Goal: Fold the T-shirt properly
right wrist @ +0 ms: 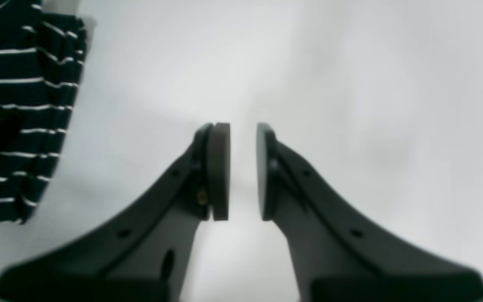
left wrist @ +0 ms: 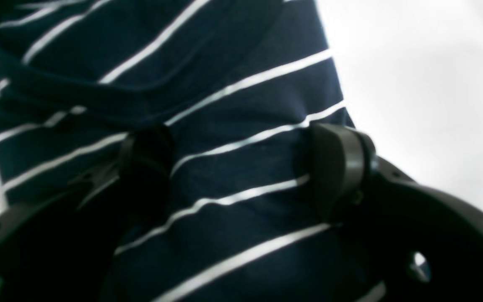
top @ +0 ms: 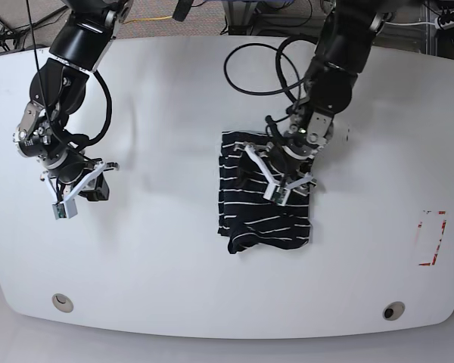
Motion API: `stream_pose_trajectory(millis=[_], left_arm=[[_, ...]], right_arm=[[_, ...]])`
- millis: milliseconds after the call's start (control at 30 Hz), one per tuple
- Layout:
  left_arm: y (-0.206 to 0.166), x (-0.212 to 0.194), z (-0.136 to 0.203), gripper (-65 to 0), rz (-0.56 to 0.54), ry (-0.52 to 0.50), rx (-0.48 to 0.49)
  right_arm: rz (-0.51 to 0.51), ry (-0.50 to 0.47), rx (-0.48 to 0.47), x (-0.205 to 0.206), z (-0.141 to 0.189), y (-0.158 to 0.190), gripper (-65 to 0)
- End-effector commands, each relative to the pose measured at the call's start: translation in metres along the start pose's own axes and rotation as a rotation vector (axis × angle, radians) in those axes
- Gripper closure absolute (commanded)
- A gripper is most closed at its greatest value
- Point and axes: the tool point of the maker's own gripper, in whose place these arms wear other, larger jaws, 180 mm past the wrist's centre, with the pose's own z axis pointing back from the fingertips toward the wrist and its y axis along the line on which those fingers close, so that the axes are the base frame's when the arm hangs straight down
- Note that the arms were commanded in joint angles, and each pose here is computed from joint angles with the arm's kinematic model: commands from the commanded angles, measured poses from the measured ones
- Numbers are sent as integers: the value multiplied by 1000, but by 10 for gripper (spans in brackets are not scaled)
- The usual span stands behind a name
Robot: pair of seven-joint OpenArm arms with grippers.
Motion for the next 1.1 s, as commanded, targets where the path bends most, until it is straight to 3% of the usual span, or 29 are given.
stream_pose_trajectory(millis=[0,333,567,700,867,1067], left_arm=[[51,-69,33,-468,-11,263,56],[204,-82,127,-465,-19,355,226],[294,-94,215,-465,-58,463,372],[326,-101,250,-465,-56,523,405],[342,-97,270,-465,-47,519,406],[345,-35,274,-464,-166,406,430]], right_arm=[[24,-61,0,21,6,-1,-101],[15,-16,-1,-1,7,-1,-101],[8,15,-1,-17,9,-1,-101],[24,5,-4,-16,14,4,-101],[70,-22,-6,-11,25,15,-101],[69,-23,4,-18,28,26,-101]])
